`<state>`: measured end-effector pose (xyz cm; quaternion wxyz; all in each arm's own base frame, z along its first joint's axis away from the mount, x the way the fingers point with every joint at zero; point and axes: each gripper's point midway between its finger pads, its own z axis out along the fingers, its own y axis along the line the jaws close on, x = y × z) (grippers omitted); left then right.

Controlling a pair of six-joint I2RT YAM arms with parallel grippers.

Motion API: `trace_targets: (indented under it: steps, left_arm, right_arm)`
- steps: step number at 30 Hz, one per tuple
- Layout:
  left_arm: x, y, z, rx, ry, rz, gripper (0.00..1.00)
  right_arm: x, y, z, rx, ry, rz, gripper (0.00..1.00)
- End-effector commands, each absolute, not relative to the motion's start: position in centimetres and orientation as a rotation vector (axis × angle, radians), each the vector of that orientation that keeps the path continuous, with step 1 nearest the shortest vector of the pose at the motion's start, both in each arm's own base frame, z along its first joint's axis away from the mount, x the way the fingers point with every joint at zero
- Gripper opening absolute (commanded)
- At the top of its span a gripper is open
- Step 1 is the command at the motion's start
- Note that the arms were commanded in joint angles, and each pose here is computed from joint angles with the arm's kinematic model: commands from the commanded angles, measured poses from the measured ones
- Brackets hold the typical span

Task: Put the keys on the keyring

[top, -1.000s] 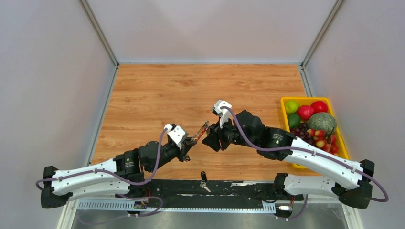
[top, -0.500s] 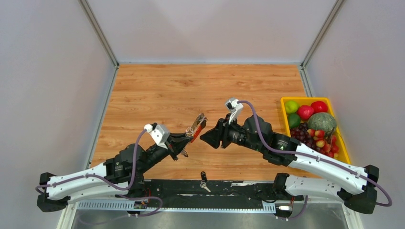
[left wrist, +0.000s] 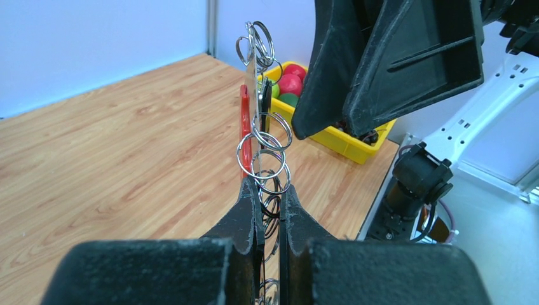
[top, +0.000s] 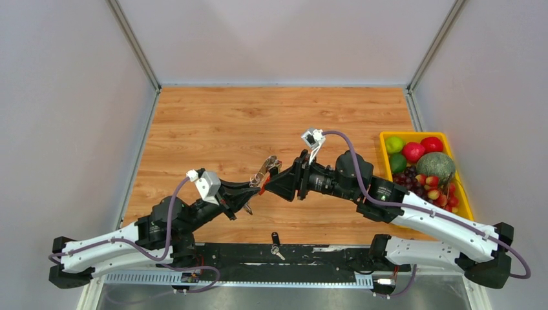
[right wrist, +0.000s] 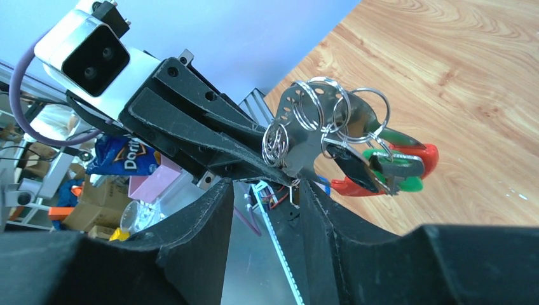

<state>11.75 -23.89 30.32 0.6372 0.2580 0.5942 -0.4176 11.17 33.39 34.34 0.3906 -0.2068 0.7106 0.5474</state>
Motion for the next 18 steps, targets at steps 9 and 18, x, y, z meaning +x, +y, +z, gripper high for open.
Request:
trace_targets:
  steps: [9, 18]
  left_arm:
    - [11.4, -23.3, 32.9, 0.525, 1.274, -1.022, 0.0]
    - [11.3, -23.5, 32.9, 0.523, 1.271, -1.029, 0.0]
  right_arm:
    - [11.0, 35.5, 36.5, -0.438, 1.758, 1.553, 0.43]
    - [11.6, 35.8, 36.8, -0.409, 1.752, 1.553, 0.37]
